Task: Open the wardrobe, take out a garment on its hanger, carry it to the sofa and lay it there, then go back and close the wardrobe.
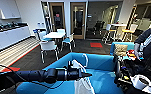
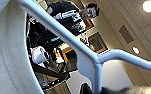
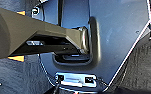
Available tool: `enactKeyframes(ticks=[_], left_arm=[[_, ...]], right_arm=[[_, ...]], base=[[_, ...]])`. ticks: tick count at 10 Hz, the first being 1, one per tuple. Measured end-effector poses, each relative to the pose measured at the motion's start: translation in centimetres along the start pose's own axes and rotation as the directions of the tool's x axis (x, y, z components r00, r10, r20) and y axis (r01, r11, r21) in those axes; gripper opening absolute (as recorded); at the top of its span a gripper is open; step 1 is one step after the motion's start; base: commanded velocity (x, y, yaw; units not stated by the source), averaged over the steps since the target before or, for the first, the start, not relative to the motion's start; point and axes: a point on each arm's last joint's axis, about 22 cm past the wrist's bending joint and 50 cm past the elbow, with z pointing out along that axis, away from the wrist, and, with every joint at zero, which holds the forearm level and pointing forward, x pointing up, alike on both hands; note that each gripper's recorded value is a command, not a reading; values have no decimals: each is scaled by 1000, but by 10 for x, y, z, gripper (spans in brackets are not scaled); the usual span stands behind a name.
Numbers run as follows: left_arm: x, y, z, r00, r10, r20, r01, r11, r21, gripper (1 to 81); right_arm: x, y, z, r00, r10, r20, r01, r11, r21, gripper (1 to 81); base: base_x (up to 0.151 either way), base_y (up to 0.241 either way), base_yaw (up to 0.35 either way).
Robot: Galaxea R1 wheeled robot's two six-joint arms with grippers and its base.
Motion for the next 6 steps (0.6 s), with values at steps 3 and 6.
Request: enactKeyframes(ticks=[3, 6], left_arm=[[7, -18, -15, 998, -21, -51, 24, 999, 42, 10], [42, -54, -36, 989, -10, -144, 29, 991, 132, 10]], right_arm=[[7, 1, 0, 999, -35, 17, 35, 999, 4, 811], [27, 2, 1, 997, -78, 22, 78, 997, 8, 811]], base=[[0, 0, 0], [0, 0, 0]])
